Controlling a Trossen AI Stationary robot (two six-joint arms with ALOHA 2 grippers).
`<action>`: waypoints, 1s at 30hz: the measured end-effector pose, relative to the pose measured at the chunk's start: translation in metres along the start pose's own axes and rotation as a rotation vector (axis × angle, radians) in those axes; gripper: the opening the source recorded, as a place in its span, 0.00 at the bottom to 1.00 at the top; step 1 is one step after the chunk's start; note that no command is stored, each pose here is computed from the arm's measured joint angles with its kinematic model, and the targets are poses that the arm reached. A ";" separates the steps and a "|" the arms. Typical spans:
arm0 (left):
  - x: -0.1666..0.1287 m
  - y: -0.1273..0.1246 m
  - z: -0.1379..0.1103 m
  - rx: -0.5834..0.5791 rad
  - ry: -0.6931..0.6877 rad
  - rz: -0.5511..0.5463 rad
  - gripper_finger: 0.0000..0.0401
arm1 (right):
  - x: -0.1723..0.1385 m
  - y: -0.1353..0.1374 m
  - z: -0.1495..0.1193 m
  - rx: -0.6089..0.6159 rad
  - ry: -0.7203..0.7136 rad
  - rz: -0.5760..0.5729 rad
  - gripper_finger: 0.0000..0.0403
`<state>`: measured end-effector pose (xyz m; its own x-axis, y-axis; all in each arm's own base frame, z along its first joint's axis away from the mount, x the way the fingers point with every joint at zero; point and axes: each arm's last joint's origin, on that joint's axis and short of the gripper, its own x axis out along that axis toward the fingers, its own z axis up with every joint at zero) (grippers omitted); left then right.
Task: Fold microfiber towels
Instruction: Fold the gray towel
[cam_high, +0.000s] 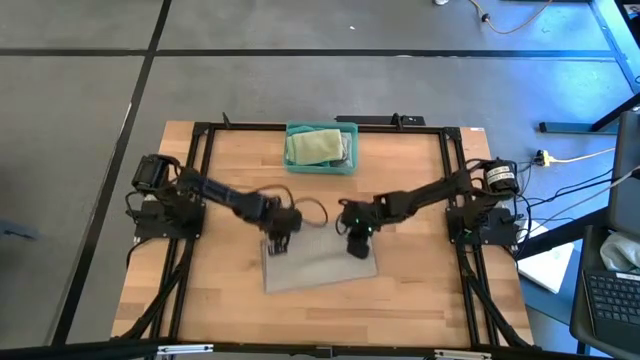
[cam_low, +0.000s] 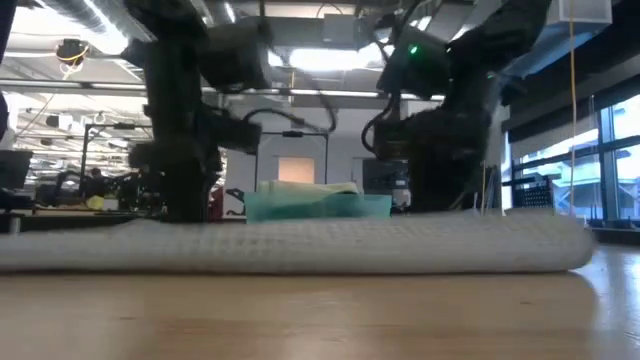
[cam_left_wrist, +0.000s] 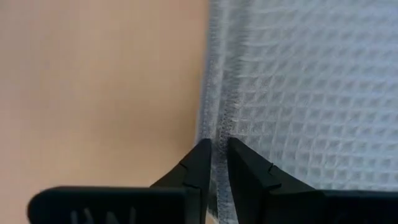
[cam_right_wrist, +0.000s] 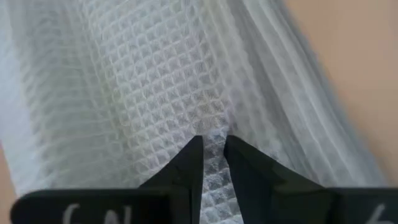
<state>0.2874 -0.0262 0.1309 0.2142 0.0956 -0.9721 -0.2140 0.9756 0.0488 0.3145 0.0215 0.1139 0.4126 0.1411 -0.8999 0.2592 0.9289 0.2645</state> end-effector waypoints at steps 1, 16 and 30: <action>-0.001 0.012 0.000 -0.012 0.024 0.043 0.12 | -0.001 -0.007 0.003 0.018 -0.007 -0.022 0.20; -0.049 0.078 -0.013 -0.379 0.058 0.059 0.12 | -0.049 -0.021 0.068 -0.177 0.026 -0.078 0.20; -0.099 0.054 -0.020 -0.425 -0.179 -0.053 0.08 | -0.081 -0.009 0.067 -0.148 0.207 0.092 0.20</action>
<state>0.2359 0.0127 0.2255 0.3882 0.1169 -0.9141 -0.5625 0.8158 -0.1346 0.3374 -0.0213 0.2079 0.2375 0.2804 -0.9301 0.0916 0.9467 0.3088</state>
